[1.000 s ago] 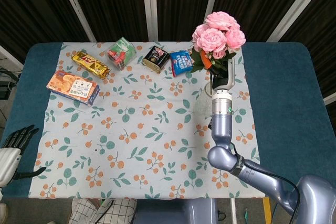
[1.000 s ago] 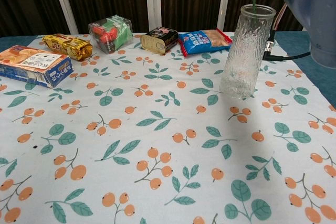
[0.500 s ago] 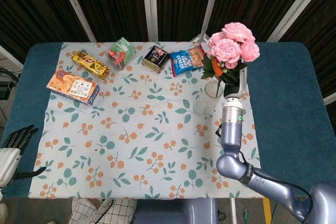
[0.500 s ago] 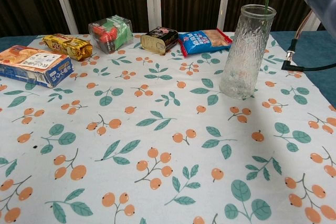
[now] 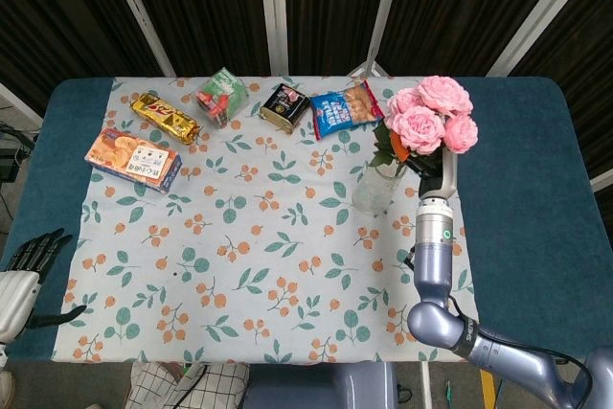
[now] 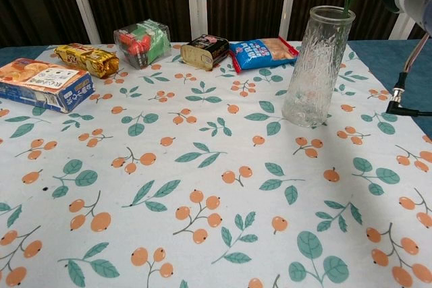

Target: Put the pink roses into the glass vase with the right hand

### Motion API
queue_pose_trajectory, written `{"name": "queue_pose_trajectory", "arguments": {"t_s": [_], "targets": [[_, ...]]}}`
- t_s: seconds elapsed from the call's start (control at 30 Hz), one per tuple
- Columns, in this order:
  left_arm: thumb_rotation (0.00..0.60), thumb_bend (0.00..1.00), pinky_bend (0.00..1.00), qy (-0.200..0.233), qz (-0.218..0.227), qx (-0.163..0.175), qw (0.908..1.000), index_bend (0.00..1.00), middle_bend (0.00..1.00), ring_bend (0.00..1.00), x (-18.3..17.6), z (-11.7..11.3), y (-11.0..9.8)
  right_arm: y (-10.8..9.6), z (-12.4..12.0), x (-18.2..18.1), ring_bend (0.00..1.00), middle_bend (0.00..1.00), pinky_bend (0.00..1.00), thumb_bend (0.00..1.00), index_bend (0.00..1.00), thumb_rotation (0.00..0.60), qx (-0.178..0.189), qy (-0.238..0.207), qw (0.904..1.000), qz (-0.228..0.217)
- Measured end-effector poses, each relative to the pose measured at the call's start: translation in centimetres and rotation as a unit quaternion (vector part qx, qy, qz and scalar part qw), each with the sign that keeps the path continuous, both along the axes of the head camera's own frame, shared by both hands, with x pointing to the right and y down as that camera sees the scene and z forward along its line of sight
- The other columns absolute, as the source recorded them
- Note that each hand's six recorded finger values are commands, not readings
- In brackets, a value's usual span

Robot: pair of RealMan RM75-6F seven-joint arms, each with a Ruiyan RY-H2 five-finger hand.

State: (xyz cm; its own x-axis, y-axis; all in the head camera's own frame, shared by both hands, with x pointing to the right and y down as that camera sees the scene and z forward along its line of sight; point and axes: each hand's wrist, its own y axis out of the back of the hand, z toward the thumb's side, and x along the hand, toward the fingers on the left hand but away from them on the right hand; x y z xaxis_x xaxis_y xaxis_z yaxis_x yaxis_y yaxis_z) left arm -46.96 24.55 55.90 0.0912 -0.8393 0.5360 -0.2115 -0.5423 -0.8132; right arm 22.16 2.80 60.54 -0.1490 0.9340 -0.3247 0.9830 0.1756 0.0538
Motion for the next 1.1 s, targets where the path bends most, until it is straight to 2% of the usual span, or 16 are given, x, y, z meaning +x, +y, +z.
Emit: {"name": "queue_pose_trajectory", "arguments": {"t_s": [0.37,0.63,1.1], "targets": [[0.600,0.00,0.00,0.006,-0.002,-0.005,1.0000,0.00,0.00,0.00,0.1,0.0,0.0,-0.1,0.1,-0.4,0.44,0.47,0.25,0.32,0.43,0.600,-0.020,0.058,0.9978,-0.026],[0.600,0.00,0.00,0.008,-0.004,-0.007,0.9999,0.00,0.00,0.00,0.1,0.0,0.0,-0.1,1.4,0.2,0.43,0.45,0.21,0.32,0.43,0.600,-0.043,0.082,0.9955,-0.020],[0.600,0.00,0.00,0.010,-0.005,-0.010,0.9999,0.00,0.00,0.00,0.1,0.0,0.0,0.6,2.4,-0.1,0.41,0.44,0.18,0.32,0.42,0.600,-0.056,0.087,0.9944,-0.024]]}}
